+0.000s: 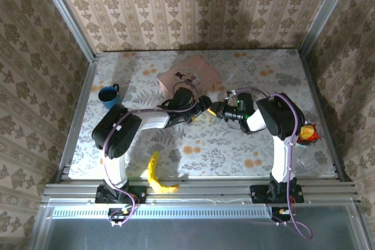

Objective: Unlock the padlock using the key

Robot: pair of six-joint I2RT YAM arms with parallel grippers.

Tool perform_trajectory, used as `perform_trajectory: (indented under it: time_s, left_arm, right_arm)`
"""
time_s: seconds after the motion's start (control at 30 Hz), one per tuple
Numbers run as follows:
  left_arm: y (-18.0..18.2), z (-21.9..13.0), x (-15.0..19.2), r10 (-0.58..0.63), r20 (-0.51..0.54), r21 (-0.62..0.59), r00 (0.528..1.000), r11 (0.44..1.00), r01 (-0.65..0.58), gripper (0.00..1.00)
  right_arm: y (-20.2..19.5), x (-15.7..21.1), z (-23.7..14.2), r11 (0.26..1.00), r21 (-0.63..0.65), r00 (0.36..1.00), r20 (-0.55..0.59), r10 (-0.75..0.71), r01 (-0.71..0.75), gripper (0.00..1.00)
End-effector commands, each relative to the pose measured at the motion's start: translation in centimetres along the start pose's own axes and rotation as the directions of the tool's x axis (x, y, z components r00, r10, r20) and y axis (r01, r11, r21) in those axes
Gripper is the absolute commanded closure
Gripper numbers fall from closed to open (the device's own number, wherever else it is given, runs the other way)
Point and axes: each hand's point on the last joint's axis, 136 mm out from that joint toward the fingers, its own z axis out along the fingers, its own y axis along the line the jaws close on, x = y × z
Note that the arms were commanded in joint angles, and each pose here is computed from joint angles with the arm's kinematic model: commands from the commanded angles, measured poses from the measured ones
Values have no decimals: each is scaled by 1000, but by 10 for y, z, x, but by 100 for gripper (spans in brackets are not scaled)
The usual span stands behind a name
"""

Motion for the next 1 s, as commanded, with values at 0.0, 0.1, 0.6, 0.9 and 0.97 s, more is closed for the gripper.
perform_trajectory:
  time_s: [0.0, 0.1, 0.6, 0.9, 0.97]
  left_arm:
    - [-7, -18, -17, 23, 71, 8, 997, 1000, -24, 1]
    - [-2, -27, -23, 28, 110, -6, 994, 1000, -27, 0]
    - [-16, -19, -18, 96, 111, 59, 989, 993, -103, 10]
    - [-29, 19, -32, 69, 141, 132, 988, 987, -87, 20]
    - [-29, 20, -35, 64, 160, 135, 985, 987, -86, 30]
  right_arm:
    - [24, -11, -8, 997, -48, 997, 56, -55, 58, 100]
    - [25, -5, -11, 997, -49, 998, 44, -54, 56, 100]
    - [44, 18, -6, 993, -65, 995, -25, -101, 99, 100]
    - [52, 13, -1, 990, -69, 992, -36, -122, 119, 100]
    - [53, 12, 0, 990, -70, 992, -38, -123, 121, 100]
